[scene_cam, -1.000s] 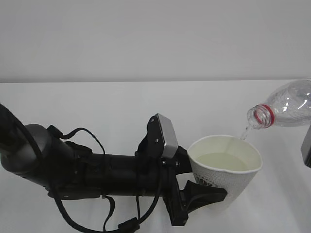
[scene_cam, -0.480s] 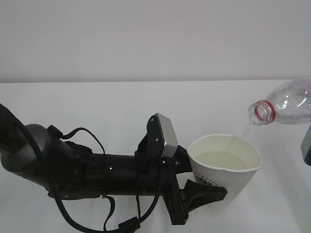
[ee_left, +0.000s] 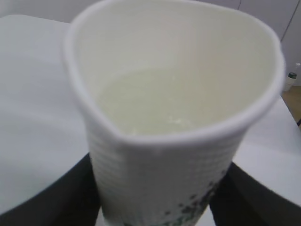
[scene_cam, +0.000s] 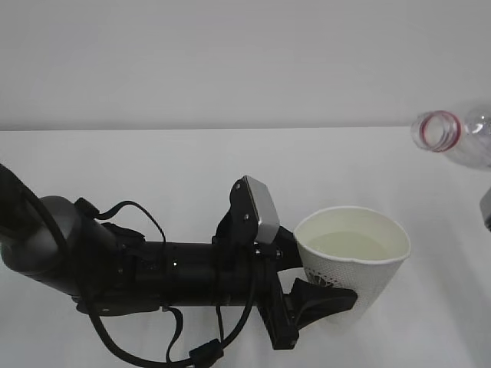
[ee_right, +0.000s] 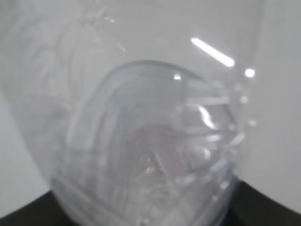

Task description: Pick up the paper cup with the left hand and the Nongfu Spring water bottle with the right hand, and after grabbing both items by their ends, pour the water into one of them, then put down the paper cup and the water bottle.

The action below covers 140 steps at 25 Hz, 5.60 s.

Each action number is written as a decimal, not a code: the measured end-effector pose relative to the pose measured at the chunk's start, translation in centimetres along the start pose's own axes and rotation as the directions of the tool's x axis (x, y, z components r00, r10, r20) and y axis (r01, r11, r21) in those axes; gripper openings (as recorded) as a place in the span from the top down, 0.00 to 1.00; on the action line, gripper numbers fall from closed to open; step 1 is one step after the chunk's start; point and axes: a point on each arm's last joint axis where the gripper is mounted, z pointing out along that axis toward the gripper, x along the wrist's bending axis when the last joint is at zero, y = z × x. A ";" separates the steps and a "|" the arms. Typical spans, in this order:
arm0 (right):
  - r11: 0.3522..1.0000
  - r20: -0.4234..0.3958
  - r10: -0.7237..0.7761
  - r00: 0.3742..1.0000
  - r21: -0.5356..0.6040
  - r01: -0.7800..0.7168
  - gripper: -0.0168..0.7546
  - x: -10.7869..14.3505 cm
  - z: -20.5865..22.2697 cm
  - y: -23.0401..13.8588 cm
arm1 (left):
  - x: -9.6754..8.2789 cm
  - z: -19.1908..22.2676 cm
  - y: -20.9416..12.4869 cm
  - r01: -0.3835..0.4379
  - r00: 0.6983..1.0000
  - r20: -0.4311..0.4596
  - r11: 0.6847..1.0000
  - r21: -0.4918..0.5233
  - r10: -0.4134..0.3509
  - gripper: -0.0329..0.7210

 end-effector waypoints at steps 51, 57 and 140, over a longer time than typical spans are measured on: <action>0.269 -0.015 0.962 0.274 0.241 -0.933 0.48 5.5 2.7 -1.5 | 0.5 0.0 0.2 0.033 0.998 -0.056 0.999 -0.024 -0.034 0.32; 0.261 -0.012 0.963 0.268 0.273 -0.926 0.48 6.3 2.9 -1.7 | 0.7 0.0 0.3 0.044 0.996 -0.075 0.998 -0.034 -0.047 0.32; 0.274 -0.044 0.961 0.273 0.285 -0.918 0.22 10.2 4.4 -2.6 | 0.7 0.0 0.3 0.046 0.996 -0.078 0.998 -0.035 -0.048 0.33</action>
